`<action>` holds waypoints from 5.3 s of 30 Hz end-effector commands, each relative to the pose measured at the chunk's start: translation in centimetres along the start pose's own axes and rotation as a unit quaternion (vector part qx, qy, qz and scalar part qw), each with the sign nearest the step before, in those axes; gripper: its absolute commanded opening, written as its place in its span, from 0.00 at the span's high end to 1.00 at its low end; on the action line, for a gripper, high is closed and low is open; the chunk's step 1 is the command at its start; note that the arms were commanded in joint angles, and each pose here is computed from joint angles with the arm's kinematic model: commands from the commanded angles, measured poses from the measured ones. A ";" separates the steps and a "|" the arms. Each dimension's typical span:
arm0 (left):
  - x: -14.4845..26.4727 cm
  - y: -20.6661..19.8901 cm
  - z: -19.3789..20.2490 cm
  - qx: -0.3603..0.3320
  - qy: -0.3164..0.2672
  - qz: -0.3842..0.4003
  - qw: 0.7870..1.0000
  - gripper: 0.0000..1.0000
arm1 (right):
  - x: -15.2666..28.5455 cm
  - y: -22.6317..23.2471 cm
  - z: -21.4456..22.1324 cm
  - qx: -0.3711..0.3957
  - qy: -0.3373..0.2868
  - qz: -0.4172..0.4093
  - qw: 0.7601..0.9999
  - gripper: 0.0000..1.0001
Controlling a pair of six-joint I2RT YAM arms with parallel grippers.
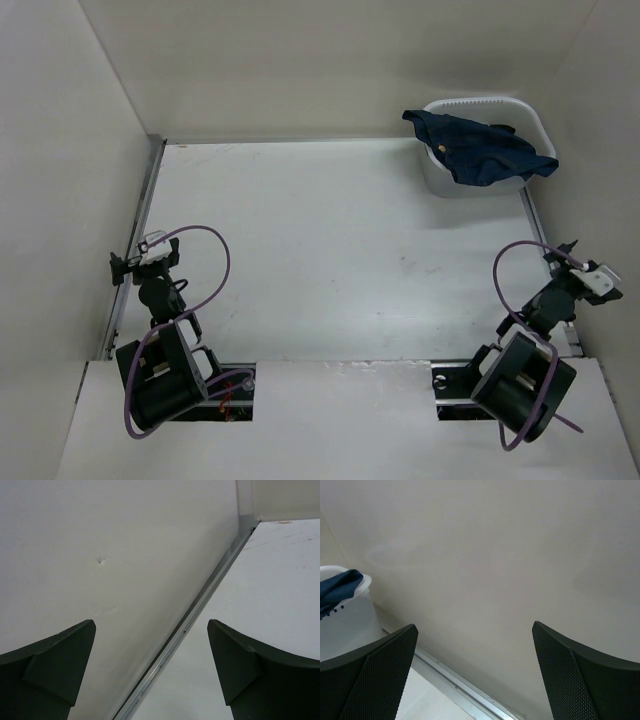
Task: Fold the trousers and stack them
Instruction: Grab the trousers from the pile, then move the trousers to the center of the board, then flatten the trousers out
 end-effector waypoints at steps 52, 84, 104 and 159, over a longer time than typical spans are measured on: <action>-0.8 -26.9 -14.3 -0.007 0.164 0.650 0.742 0.00 | -14.6 39.4 14.1 -0.190 0.481 -0.052 0.854 0.07; -3.2 -9.7 -19.5 0.118 0.068 0.420 0.897 0.31 | 16.4 44.7 -42.7 -0.283 0.022 -0.584 0.760 1.00; 1.4 -9.7 -16.1 0.079 0.105 0.480 0.867 0.00 | 27.4 25.1 -5.6 0.024 0.597 -0.384 0.704 0.00; 16.7 -54.3 -20.1 0.067 0.201 0.784 0.583 0.61 | 41.6 6.4 -5.8 0.116 0.783 -0.240 0.562 1.00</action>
Point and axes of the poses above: each gripper's point midway between its finger pads, its own x axis back along the fingers, its own y axis along the line the jaws close on, z = x × y, the point moved 6 cm from there along x, back along the fingers, and after that the axes turned 6 degrees about -x, right-handed, at the moved point
